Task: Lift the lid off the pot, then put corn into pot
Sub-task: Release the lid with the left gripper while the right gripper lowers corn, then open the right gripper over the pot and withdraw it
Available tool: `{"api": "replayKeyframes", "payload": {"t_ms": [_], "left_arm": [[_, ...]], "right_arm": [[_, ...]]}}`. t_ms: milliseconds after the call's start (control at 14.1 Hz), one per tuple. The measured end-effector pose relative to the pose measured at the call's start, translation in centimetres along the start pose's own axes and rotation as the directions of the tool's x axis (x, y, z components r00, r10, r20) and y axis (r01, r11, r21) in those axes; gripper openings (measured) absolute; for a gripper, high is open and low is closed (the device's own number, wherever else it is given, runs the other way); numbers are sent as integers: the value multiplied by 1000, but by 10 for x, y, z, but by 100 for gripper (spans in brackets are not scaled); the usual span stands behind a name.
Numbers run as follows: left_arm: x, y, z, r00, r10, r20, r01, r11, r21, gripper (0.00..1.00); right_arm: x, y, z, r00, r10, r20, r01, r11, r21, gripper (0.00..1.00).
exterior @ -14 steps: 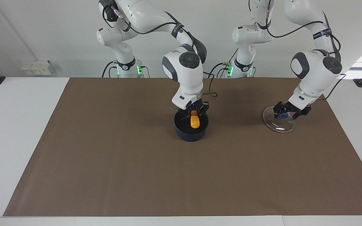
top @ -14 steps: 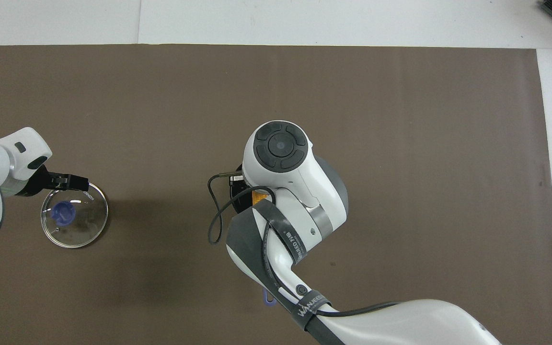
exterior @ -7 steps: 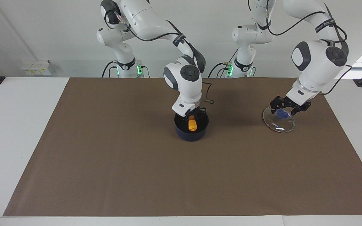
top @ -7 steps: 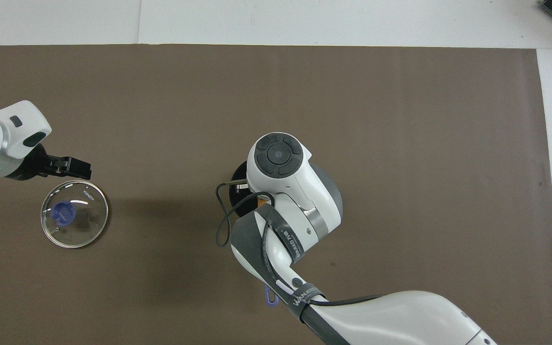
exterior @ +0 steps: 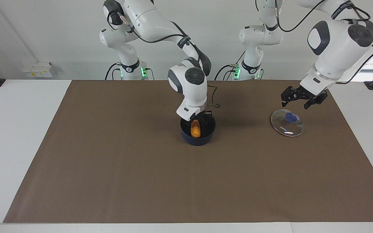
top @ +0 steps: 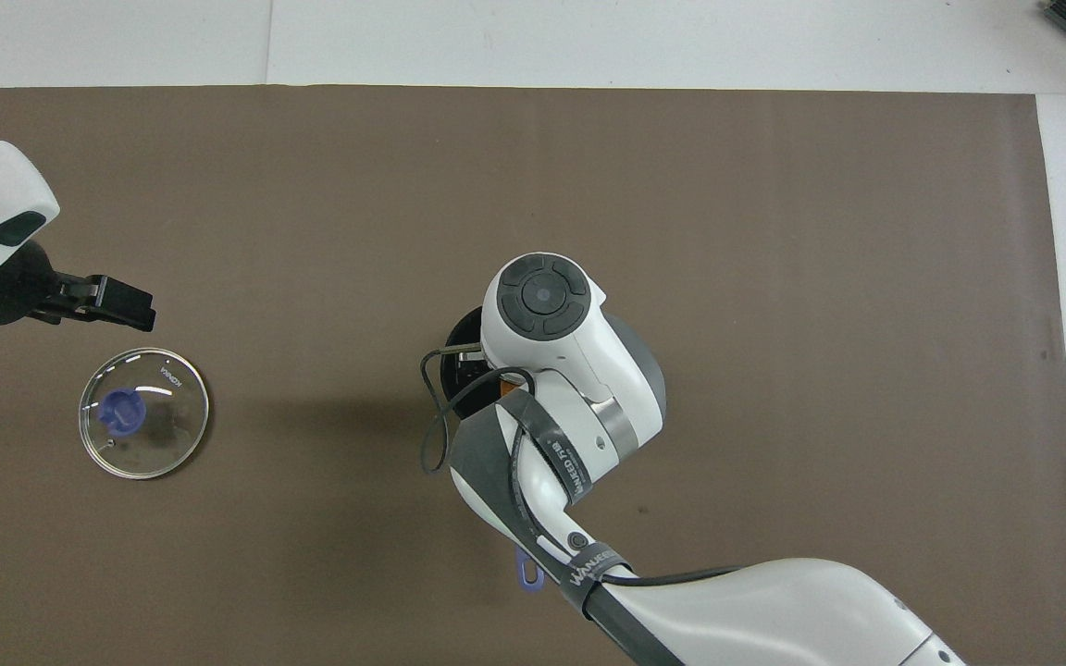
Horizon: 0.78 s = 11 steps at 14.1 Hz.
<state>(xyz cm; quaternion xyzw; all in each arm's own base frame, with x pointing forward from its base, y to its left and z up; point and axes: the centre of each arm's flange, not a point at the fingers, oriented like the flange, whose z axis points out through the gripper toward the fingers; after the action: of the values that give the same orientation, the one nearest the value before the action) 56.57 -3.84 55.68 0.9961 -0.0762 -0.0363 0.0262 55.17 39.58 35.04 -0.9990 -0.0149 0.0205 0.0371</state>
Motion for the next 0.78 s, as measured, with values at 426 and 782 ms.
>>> {"api": "replayKeyframes", "payload": {"t_ms": [426,782], "left_arm": [[-15,4,-51,999,6,34,-6,1000,-3,100],[-20,6,-72,999,31,24,-31,1000,-2,100]], "right_arm": [[20,26,-44,997,39,-62,-38,999,17,100],[26,132,-153,996,76,-51,-76,997,-10,100]]}}
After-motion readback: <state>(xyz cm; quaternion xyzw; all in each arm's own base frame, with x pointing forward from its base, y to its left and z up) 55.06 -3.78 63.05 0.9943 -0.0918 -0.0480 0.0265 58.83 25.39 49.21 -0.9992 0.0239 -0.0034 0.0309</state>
